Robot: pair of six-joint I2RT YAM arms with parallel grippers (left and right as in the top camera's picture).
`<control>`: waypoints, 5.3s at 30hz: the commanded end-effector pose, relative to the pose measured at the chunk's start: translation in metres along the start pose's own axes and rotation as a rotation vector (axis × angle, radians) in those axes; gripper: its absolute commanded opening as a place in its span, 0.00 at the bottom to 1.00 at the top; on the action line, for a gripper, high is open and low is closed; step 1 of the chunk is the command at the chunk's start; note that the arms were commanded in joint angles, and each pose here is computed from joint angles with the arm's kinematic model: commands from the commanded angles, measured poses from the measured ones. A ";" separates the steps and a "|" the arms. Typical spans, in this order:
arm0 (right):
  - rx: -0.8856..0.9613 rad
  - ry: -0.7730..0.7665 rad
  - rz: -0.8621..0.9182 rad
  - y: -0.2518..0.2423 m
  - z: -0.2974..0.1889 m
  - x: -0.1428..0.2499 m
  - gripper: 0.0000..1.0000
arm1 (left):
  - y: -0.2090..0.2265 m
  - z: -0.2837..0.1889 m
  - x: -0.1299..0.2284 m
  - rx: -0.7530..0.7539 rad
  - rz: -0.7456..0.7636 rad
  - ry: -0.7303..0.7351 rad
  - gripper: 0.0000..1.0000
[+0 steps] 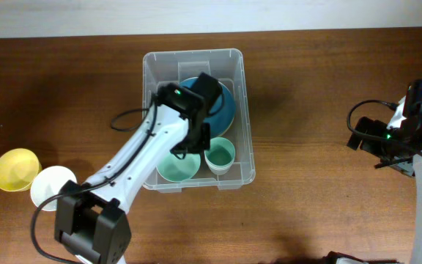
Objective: Pack container
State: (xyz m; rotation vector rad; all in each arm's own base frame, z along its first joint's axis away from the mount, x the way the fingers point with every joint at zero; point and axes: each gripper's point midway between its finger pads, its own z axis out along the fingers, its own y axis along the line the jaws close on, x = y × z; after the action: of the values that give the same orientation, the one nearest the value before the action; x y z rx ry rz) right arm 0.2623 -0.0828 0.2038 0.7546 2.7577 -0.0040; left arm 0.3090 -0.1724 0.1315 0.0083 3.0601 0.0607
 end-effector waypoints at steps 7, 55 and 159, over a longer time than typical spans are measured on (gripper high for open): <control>-0.011 -0.028 -0.008 0.001 -0.007 -0.004 0.99 | 0.176 -0.098 -0.043 -0.027 -0.501 -0.288 0.56; -0.010 -0.027 -0.008 0.001 -0.007 -0.003 0.99 | 0.283 0.119 0.039 -0.054 -0.885 0.107 0.01; -0.008 -0.016 -0.019 0.001 -0.004 -0.004 0.99 | 0.409 0.146 0.015 -0.118 -1.079 0.241 0.36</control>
State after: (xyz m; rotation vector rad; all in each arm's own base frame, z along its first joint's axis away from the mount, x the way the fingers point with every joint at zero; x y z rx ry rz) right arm 0.2630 -0.0831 0.2039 0.7293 2.7618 -0.0084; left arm 0.3072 0.2468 0.0043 -1.6865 2.7911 0.2121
